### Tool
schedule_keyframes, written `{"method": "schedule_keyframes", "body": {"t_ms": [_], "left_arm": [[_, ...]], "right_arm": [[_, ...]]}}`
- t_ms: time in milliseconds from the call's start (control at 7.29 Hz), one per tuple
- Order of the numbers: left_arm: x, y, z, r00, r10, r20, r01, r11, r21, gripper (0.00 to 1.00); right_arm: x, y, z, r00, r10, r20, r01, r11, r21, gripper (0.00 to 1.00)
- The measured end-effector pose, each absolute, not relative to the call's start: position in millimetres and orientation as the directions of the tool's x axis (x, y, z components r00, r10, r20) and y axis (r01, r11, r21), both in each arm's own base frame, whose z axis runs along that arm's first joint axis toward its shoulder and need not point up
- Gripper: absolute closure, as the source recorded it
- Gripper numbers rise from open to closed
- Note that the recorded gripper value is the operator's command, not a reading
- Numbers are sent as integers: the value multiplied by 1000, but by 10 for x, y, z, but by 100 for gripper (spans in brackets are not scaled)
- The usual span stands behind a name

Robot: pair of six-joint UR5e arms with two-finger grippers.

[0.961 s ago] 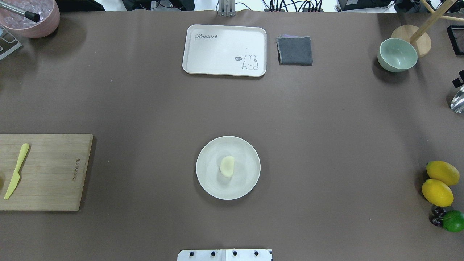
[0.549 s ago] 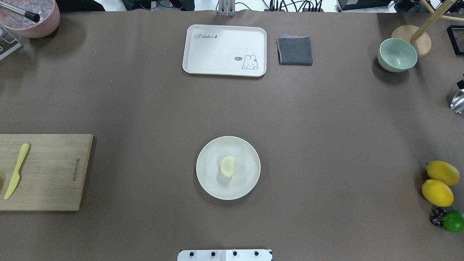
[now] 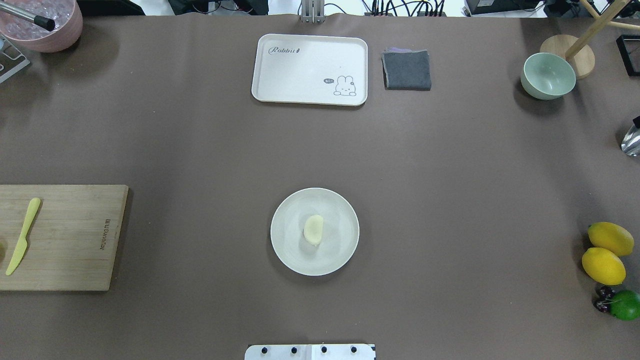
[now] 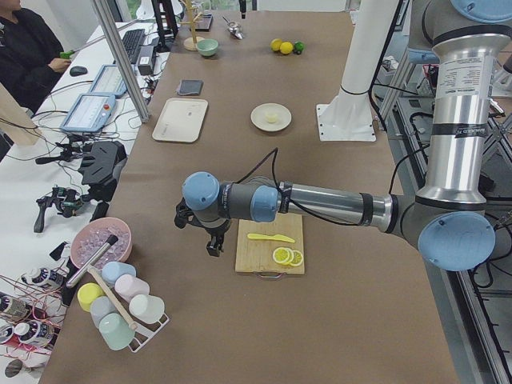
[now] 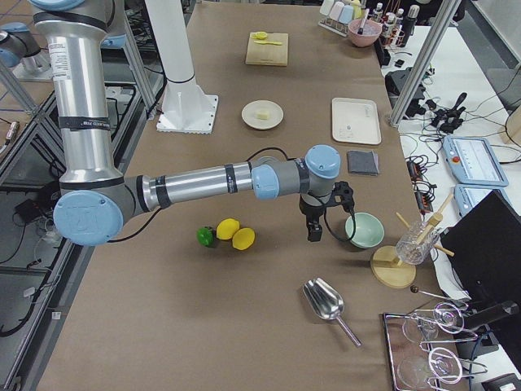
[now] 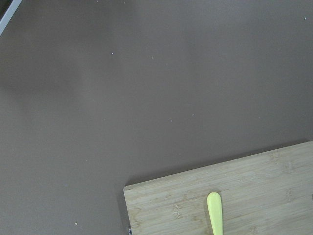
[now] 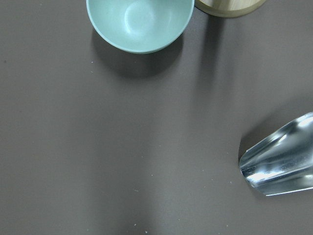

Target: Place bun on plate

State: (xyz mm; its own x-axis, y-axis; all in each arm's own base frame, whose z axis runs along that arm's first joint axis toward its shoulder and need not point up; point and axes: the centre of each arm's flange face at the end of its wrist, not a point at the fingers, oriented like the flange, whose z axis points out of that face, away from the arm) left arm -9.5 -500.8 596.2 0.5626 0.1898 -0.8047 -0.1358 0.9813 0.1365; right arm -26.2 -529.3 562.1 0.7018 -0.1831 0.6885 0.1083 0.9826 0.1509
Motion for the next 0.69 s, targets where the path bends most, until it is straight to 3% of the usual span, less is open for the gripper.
{"method": "schedule_keyframes", "body": {"t_ms": [686], "left_arm": [[-128, -5028, 5975, 565, 183, -804, -130, 983, 132, 3]], "right_arm": [[-167, -5249, 5641, 696, -196, 691, 112, 980, 165, 0]]}}
